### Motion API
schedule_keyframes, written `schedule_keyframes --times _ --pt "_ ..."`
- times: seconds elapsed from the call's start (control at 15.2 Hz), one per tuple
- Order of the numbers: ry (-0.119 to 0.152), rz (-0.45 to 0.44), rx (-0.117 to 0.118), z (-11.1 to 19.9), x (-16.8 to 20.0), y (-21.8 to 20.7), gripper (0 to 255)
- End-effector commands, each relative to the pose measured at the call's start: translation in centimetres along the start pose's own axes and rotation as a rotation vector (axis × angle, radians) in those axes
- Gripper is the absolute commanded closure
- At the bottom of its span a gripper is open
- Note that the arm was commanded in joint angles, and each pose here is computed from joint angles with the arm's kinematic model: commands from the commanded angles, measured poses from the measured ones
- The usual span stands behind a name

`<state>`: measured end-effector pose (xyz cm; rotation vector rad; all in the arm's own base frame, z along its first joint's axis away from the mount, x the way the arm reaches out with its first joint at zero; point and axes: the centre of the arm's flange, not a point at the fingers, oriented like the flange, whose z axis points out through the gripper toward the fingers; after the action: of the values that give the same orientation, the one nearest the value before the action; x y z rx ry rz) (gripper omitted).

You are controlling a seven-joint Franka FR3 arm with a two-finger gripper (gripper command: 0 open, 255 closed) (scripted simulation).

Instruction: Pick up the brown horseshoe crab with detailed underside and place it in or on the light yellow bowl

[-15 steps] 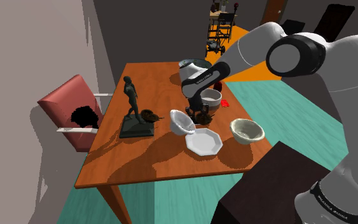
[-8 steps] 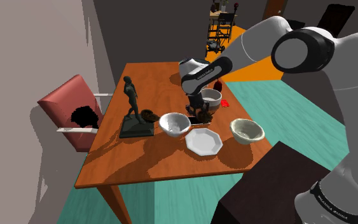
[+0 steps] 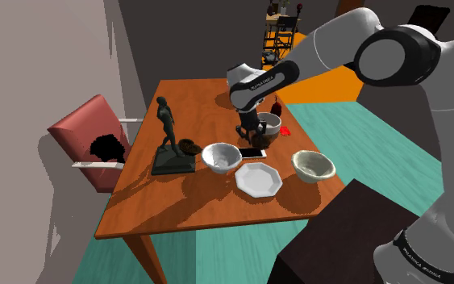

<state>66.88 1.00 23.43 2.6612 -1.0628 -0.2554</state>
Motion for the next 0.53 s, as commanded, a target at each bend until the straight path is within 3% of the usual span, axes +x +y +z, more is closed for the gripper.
schedule_keyframes --times 0.0,0.46 --pt "0.000 0.000 0.000 -1.1 -0.1 0.3 255" --pt "0.000 0.000 0.000 -4.6 -0.3 1.4 255"
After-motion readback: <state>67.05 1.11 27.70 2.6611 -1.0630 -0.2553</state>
